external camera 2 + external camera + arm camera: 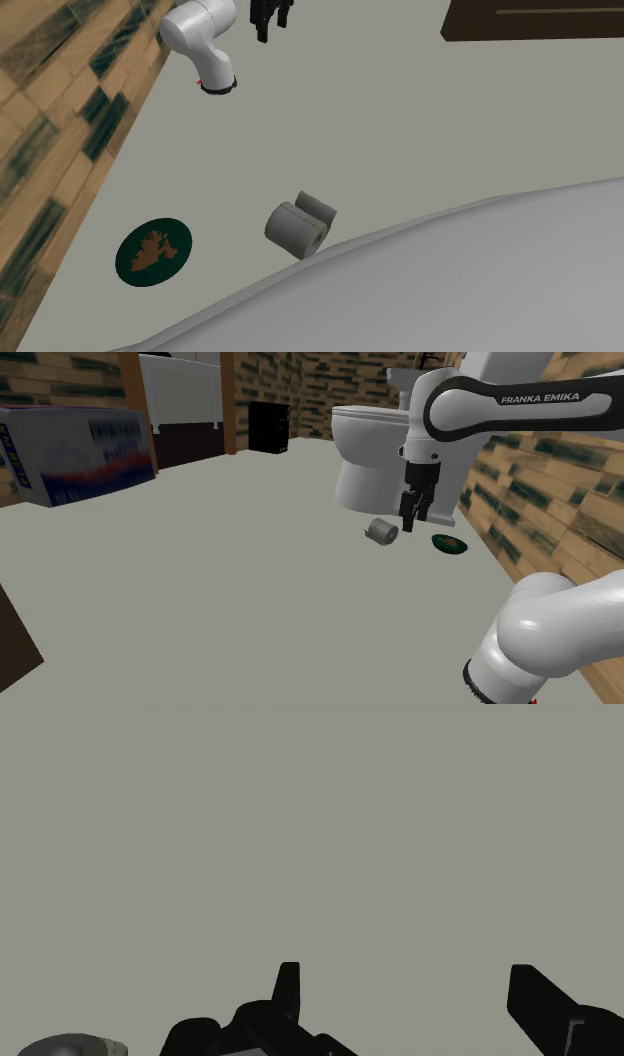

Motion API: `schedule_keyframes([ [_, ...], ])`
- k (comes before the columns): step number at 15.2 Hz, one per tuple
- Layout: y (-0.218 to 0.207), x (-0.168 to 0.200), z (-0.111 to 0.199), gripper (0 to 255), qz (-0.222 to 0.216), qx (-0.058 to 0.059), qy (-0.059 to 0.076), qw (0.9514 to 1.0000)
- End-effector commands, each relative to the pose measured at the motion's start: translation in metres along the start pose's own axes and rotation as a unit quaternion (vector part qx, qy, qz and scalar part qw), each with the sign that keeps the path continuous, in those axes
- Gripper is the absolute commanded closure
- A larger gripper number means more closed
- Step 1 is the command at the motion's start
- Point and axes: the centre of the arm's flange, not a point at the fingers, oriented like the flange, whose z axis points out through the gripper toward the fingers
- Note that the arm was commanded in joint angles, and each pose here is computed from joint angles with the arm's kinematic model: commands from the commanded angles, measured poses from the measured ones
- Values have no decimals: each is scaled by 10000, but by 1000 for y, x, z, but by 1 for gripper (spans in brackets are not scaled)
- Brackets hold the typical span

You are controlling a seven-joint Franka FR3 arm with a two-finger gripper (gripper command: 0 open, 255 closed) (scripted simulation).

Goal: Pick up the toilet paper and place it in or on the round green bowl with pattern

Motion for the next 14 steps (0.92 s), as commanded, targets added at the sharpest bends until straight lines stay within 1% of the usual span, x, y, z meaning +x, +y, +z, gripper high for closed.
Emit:
schedule_keyframes([
  [1, 0, 0, 0, 0, 0, 0, 0, 10000],
  [4, 2, 29, 24, 0, 121, -369, -9, 9992],
  [7, 7, 59, 47, 0, 242, -738, -17, 9970],
  [10, 14, 88, 71, 0, 362, -1106, -26, 9932],
  [14, 27, 126, 101, 0, 522, -1593, -37, 9858],
])
